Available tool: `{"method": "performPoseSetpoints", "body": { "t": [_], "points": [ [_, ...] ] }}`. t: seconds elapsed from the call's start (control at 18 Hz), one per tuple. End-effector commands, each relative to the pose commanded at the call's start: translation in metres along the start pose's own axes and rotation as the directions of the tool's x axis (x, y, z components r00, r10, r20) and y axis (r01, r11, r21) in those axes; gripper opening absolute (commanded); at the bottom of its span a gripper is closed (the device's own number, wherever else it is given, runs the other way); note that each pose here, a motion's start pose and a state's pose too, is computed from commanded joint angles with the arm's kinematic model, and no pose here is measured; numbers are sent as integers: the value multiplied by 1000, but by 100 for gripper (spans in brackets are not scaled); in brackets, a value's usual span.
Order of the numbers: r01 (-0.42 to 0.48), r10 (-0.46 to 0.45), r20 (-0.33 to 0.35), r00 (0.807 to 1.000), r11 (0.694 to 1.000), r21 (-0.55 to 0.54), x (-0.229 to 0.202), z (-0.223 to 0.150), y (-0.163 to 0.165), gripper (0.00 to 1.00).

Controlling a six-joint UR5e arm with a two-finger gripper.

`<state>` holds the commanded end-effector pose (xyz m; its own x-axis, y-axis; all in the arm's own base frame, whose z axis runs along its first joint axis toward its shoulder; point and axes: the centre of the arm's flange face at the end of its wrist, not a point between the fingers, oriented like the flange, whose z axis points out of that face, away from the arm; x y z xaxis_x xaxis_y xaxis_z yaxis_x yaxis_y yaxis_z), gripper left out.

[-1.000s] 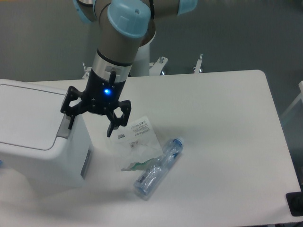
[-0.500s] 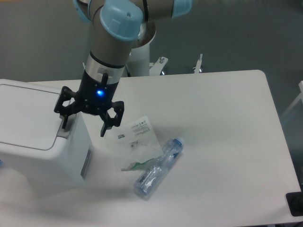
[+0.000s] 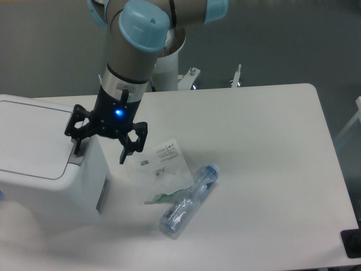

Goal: Open the trash can
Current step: 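Lower the gripper finger onto the lid edge and push it open, then lift the gripper away from the opened trash can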

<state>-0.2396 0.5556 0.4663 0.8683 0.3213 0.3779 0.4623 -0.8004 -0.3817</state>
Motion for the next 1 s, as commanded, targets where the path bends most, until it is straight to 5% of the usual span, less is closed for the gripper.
{"method": "performPoseSetpoints", "body": {
  "t": [1.0],
  "points": [
    [-11,11,1,1000,1000,9,-1,-4,-4,100]
  ]
}}
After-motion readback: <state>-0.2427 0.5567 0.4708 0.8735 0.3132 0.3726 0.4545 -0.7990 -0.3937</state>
